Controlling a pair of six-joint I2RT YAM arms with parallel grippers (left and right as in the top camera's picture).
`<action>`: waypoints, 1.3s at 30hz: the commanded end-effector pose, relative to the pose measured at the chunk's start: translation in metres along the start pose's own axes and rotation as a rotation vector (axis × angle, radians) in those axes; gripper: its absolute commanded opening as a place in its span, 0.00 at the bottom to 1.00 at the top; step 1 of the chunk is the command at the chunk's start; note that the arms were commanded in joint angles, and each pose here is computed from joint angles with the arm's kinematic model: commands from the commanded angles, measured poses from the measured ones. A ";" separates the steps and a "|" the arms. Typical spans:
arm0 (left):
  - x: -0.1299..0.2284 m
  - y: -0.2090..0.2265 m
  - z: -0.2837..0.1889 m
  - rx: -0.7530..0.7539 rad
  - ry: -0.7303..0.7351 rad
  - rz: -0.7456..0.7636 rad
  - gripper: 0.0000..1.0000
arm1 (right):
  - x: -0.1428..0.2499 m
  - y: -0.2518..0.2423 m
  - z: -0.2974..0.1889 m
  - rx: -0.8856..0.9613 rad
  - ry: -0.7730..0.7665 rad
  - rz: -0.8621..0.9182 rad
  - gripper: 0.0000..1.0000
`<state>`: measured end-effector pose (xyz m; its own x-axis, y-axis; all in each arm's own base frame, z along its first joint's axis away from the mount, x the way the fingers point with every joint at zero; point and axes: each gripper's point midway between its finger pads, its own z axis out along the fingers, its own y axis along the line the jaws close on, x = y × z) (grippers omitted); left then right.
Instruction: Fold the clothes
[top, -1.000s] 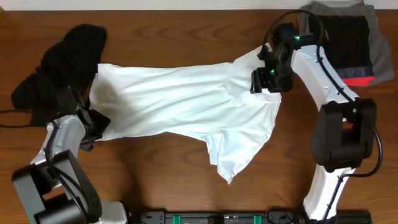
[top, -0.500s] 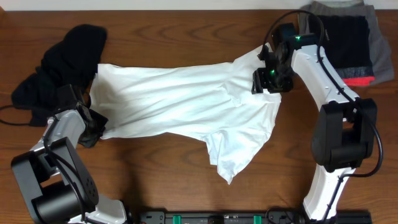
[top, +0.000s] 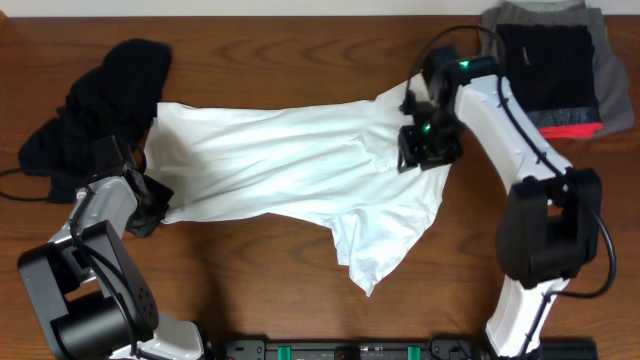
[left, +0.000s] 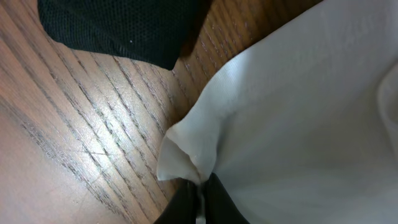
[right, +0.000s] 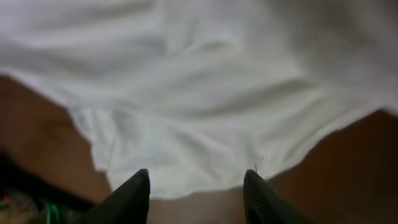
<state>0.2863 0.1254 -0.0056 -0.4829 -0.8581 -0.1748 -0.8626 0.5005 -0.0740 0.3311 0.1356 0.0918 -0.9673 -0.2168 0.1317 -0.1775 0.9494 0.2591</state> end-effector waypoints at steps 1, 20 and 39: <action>0.022 0.008 0.020 -0.020 0.086 0.019 0.06 | 0.021 0.020 -0.008 0.002 0.031 -0.013 0.46; 0.011 0.000 0.021 0.012 0.039 0.062 0.06 | 0.071 -0.011 0.050 0.336 -0.086 0.293 0.46; 0.011 0.000 0.021 0.012 0.039 0.085 0.06 | 0.122 0.035 0.104 0.253 0.056 0.210 0.47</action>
<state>0.3031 0.1287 -0.0043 -0.5212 -0.8244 -0.2208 -0.8252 0.5528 -0.1163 0.2018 0.1608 0.0175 -0.9806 -0.0278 0.1943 -0.0334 0.9991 -0.0255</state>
